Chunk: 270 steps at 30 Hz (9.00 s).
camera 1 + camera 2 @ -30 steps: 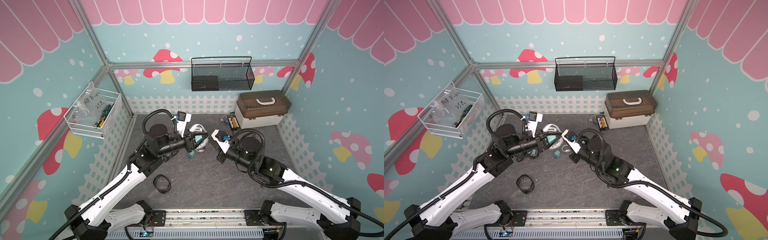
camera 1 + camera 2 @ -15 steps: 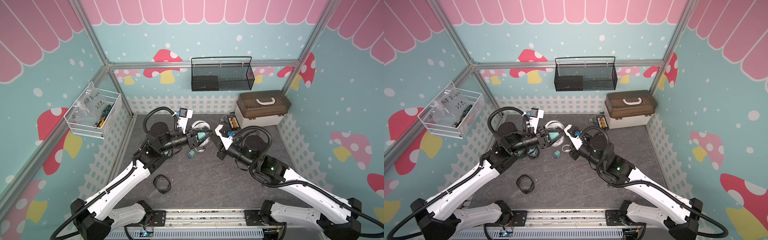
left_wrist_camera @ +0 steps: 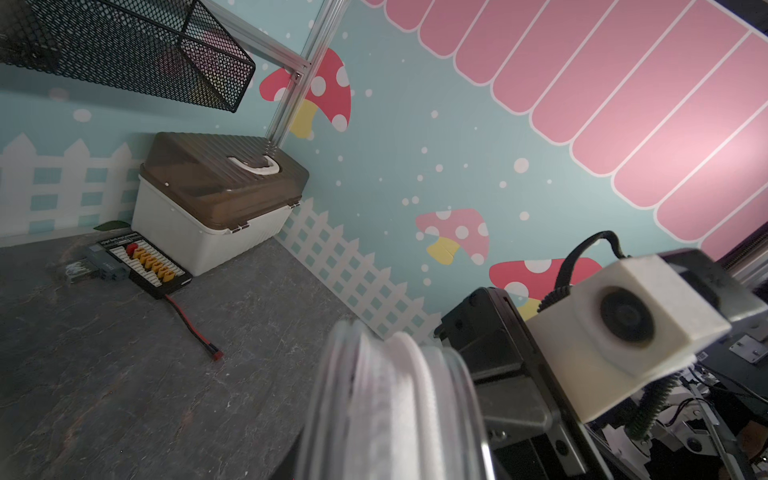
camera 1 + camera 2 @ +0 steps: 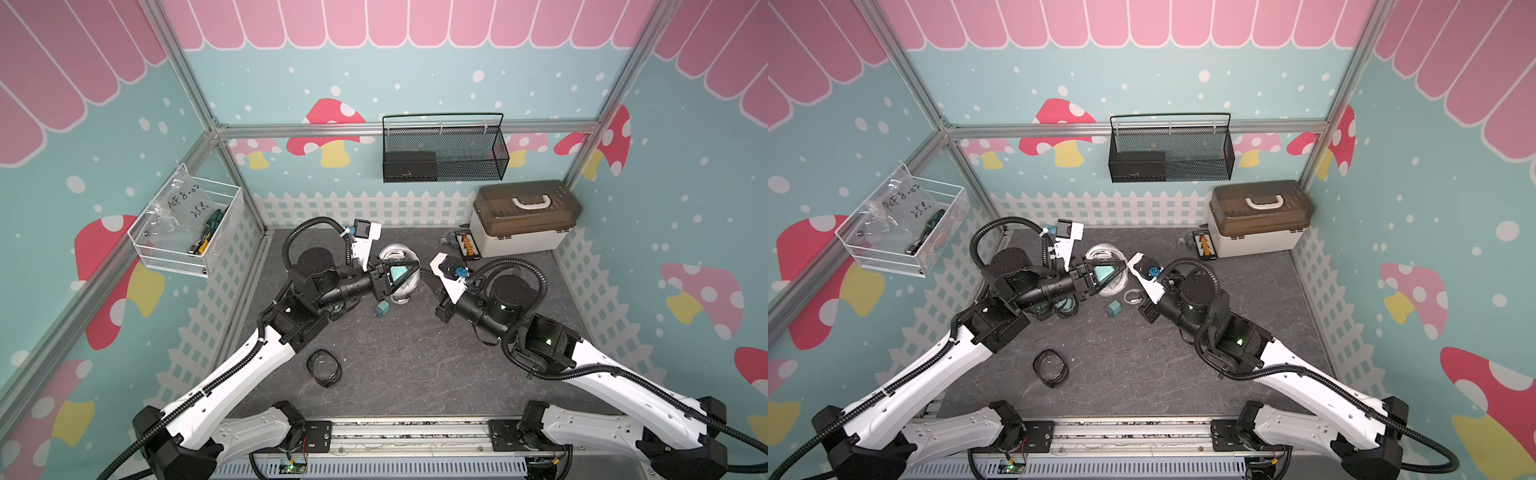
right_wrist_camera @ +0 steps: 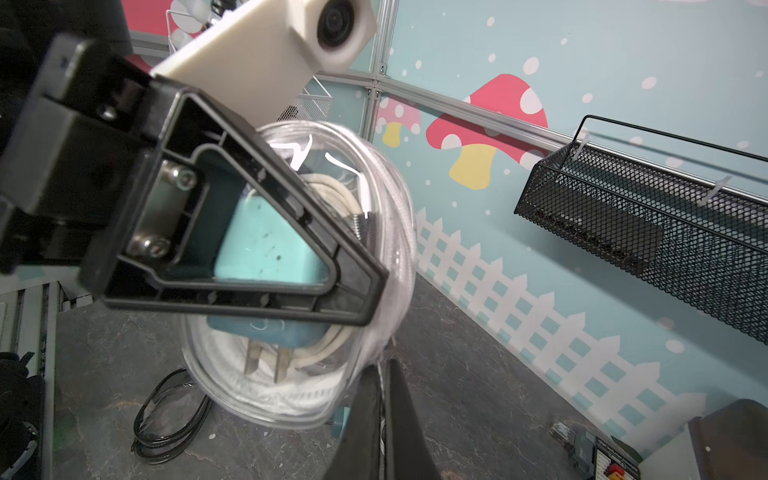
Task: Pack away charging kits
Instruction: Zip the zipper on the storage bag.
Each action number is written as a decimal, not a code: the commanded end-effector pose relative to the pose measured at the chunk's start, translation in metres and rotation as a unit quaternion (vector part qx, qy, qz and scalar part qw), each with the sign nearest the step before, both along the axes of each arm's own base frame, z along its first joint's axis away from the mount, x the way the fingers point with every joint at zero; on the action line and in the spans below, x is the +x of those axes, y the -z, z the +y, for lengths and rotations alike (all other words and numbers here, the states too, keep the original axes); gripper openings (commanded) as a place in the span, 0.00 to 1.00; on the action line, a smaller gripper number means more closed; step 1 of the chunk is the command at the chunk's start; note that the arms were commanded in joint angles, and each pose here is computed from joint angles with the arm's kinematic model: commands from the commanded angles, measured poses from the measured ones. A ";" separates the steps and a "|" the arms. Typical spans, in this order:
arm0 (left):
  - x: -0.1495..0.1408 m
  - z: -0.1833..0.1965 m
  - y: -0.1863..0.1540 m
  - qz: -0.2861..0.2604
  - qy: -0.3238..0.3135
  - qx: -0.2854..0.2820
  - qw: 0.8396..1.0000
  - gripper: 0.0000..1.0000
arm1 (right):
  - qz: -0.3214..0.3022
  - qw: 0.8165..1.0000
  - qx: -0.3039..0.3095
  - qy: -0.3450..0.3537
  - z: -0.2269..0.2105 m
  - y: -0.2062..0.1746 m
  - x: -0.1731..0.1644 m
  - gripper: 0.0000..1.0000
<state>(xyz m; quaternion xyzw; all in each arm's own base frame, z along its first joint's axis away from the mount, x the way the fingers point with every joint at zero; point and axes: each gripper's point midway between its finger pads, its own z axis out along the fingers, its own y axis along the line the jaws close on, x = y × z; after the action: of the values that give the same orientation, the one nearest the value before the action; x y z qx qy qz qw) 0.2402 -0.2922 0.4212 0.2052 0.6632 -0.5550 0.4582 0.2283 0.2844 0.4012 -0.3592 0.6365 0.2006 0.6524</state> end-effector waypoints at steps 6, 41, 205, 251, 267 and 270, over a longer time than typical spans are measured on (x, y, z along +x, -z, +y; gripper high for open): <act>-0.017 0.003 0.009 0.000 0.023 0.012 1.000 0.09 | -0.057 0.997 0.041 0.036 -0.026 -0.053 -0.002 0.00; -0.033 -0.020 -0.036 -0.034 0.137 -0.081 0.987 0.72 | -0.062 0.969 0.238 -0.011 -0.029 -0.108 -0.018 0.00; -0.005 0.048 -0.020 -0.048 -0.103 0.096 0.989 0.00 | -0.044 0.996 0.023 -0.070 0.054 -0.018 0.021 0.52; -0.014 0.045 -0.003 -0.036 -0.078 0.106 0.991 0.00 | -0.076 0.995 0.014 0.056 0.021 -0.038 0.054 0.00; -0.035 0.039 0.076 0.029 -0.034 0.154 0.987 0.00 | -0.138 0.987 -0.066 0.057 0.015 -0.063 0.066 0.00; -0.036 0.036 0.093 0.038 -0.036 0.176 0.983 0.00 | -0.169 0.981 -0.088 0.028 0.019 -0.061 0.057 0.00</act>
<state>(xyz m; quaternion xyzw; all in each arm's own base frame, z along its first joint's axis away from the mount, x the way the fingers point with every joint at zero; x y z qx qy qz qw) 0.2219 -0.2538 0.3724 0.2173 0.7336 -0.4360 0.4737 0.2781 0.3262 0.4012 -0.4607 0.5973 0.1046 0.6481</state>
